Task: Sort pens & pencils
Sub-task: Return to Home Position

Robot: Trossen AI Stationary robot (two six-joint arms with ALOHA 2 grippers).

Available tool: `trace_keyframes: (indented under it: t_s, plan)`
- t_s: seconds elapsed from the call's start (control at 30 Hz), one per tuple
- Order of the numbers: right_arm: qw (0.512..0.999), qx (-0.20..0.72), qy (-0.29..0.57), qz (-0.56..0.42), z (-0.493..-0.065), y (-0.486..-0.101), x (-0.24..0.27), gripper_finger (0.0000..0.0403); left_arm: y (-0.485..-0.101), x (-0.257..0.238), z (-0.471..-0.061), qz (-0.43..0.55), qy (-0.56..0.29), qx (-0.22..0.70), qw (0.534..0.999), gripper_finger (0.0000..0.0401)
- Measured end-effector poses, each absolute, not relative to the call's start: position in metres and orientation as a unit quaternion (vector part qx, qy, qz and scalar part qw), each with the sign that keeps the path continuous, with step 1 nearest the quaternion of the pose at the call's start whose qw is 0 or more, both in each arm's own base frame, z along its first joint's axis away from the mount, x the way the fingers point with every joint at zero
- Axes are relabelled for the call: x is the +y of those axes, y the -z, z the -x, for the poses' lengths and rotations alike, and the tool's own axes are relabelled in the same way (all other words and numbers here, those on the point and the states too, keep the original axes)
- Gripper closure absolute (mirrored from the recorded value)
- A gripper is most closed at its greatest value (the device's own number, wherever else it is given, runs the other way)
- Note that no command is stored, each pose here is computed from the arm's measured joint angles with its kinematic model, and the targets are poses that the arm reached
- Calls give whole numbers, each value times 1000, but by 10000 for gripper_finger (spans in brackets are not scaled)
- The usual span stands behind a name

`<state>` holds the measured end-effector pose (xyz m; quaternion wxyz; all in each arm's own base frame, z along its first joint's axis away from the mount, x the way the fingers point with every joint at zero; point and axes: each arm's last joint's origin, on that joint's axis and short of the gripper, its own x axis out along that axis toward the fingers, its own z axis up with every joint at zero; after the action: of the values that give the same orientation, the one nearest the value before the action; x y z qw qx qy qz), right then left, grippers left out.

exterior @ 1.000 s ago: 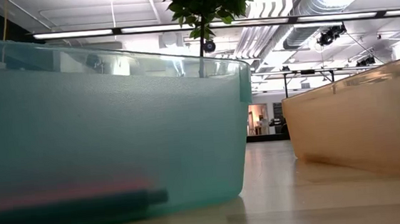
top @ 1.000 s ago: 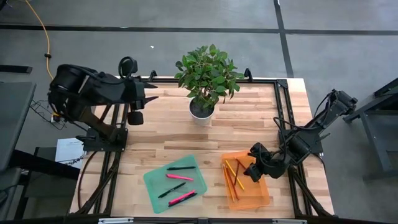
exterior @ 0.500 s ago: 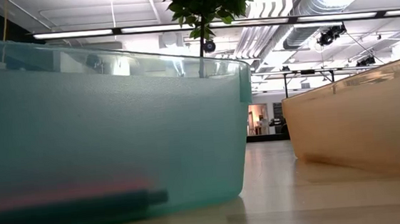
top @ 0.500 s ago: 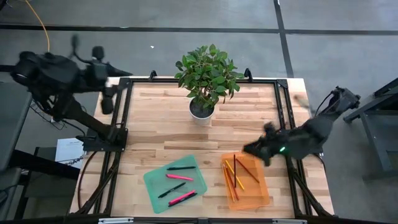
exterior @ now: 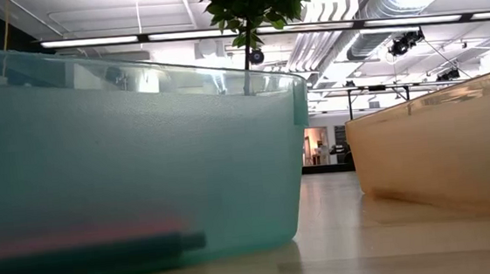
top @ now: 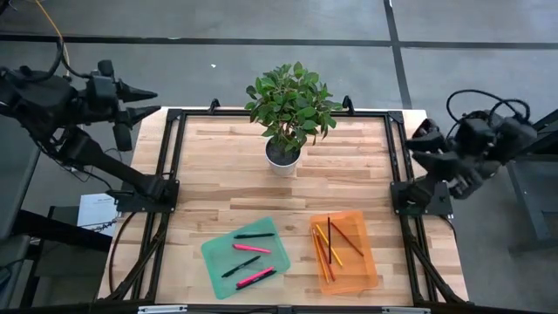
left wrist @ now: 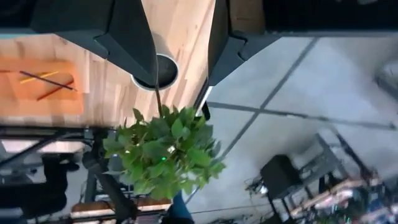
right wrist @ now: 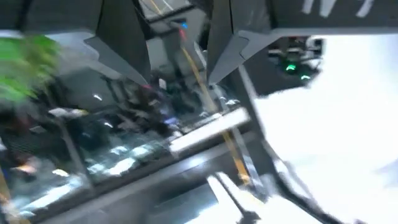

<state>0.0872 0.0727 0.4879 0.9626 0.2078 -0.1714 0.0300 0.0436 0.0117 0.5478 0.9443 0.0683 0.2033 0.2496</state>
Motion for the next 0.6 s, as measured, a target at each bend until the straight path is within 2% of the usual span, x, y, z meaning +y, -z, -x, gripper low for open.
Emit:
trace_keyframes:
  t_s: [0.07, 0.23, 0.4, 0.6]
  plan:
    - [963, -185, -56, -190, -88, -489, 75, 253, -541, 11, -44, -53, -250, 204, 945, 272]
    - [972, -146, -56, -177, -98, -465, 88, 253, -513, 6, -73, -49, -222, 221, 948, 272]
    - [961, -162, -58, -215, -100, -437, 90, 253, -469, 2, -96, -49, -190, 227, 954, 272]
    - [929, -233, -72, -278, -91, -389, 85, 254, -432, 0, -96, -11, -166, 149, 975, 272]
